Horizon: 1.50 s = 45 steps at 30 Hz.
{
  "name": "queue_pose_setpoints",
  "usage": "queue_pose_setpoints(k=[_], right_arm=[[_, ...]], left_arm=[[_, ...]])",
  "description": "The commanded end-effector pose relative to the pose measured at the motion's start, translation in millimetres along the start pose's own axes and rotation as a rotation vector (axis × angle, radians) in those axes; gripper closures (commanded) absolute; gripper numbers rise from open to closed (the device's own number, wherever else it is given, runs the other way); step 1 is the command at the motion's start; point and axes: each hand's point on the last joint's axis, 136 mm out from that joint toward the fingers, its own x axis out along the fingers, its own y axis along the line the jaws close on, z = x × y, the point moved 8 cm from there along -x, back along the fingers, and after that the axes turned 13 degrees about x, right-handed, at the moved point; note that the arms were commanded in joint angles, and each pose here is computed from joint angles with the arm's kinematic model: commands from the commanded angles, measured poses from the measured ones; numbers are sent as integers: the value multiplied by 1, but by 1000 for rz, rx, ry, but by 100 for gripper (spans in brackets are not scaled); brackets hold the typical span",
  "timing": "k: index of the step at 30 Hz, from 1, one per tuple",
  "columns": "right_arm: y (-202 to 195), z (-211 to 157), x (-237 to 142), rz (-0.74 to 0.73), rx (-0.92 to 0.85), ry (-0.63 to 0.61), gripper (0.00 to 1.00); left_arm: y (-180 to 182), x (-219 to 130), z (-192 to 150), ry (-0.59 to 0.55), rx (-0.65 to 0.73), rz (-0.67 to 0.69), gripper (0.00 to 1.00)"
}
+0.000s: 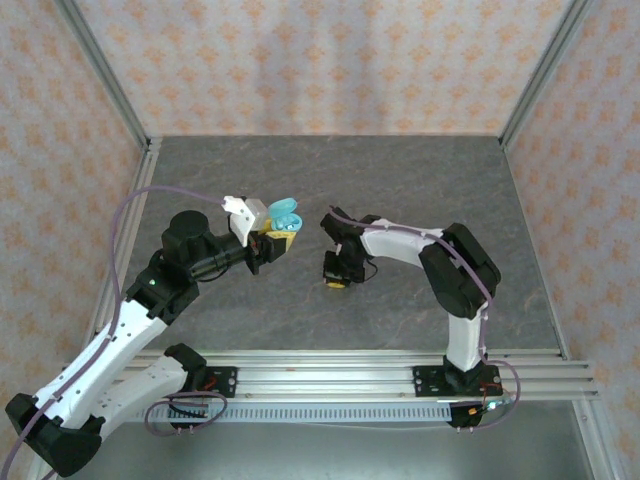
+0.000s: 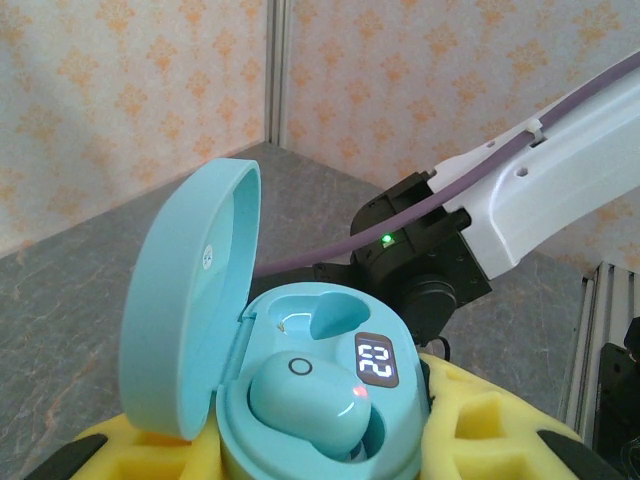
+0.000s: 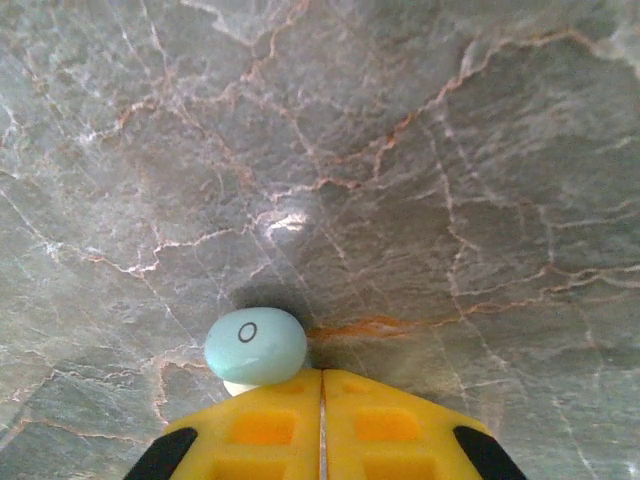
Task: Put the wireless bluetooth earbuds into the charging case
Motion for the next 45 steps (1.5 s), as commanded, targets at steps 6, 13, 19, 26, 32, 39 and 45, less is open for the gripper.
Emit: queue_pose_setpoints(k=[6,13,19,26,32,39,45], right_arm=[[1,31,-17,-76,-36,-149,89],[4,29,-49,-122,-77,-224,89],[23,15,-60,-193,-188,-289,82],[43,1,-40,-302,-301,-295,72],[47,-2,-24,-352,-338,-285,70],[46,-3,-12,-381,-355,-271,69],[51,-7,-10,-393,-375,-276,69]], left_arm=[[-1,-4,2,-13,15,15,100],[-1,-4,2,-17,18,14,100],[-1,-4,3,-17,20,15,100],[-2,-6,3,-17,23,21,100],[-2,-8,1,-11,21,28,100],[-2,-9,-1,-6,23,34,100],[-2,-9,0,-6,26,35,100]])
